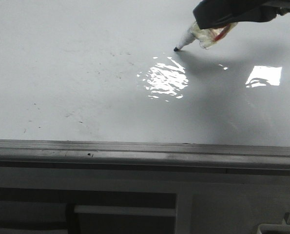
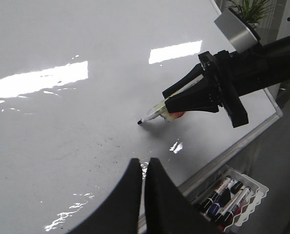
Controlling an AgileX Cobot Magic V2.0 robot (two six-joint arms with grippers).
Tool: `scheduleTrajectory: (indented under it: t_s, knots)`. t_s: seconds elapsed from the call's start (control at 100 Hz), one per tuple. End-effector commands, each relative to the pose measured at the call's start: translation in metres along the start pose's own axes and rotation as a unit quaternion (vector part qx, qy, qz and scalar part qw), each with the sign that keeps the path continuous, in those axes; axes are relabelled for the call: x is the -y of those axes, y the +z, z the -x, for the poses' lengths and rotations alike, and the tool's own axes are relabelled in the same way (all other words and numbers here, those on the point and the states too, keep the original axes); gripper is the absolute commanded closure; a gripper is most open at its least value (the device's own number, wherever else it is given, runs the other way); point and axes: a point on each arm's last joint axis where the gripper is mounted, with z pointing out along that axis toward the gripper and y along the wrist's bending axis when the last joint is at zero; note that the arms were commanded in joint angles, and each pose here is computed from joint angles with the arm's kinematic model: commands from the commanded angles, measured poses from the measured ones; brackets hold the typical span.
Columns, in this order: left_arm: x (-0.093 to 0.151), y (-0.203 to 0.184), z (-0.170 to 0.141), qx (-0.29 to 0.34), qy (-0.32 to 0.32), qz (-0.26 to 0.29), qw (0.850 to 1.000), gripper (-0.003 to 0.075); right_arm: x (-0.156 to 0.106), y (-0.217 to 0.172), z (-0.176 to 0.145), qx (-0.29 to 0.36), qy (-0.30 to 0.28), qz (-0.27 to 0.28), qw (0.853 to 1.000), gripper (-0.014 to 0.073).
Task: Write number 5 on whiteboard
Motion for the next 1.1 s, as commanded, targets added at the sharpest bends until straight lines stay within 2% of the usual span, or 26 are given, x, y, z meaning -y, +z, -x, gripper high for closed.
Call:
scheduleTrajectory:
  t_s: [0.0,0.3,0.59,0.88,1.09]
  knots:
    - [-0.002,-0.001,0.011,0.024,-0.015,0.009,1.0,0.0741,0.008,-0.001,0.011,0.02,-0.002,-0.017,1.0,0.0657]
    - [-0.002,-0.001,0.01,0.024,-0.015,0.009,1.0,0.0741,-0.004,0.003,-0.004,-0.055,0.003,0.04,0.998,0.0636]
    - [-0.002,-0.001,0.01,0.024,-0.015,0.009,1.0,0.0741,-0.002,0.003,-0.005,-0.057,0.006,0.037,0.998,0.0636]
    - [-0.002,-0.001,0.011,0.025,-0.015,0.01,1.0,0.0741,0.016,-0.017,-0.009,-0.077,0.027,0.011,0.997,0.0636]
    - [-0.002,-0.001,0.011,0.025,-0.015,0.01,1.0,0.0741,0.004,-0.02,-0.017,-0.102,0.035,0.048,0.993,0.0636]
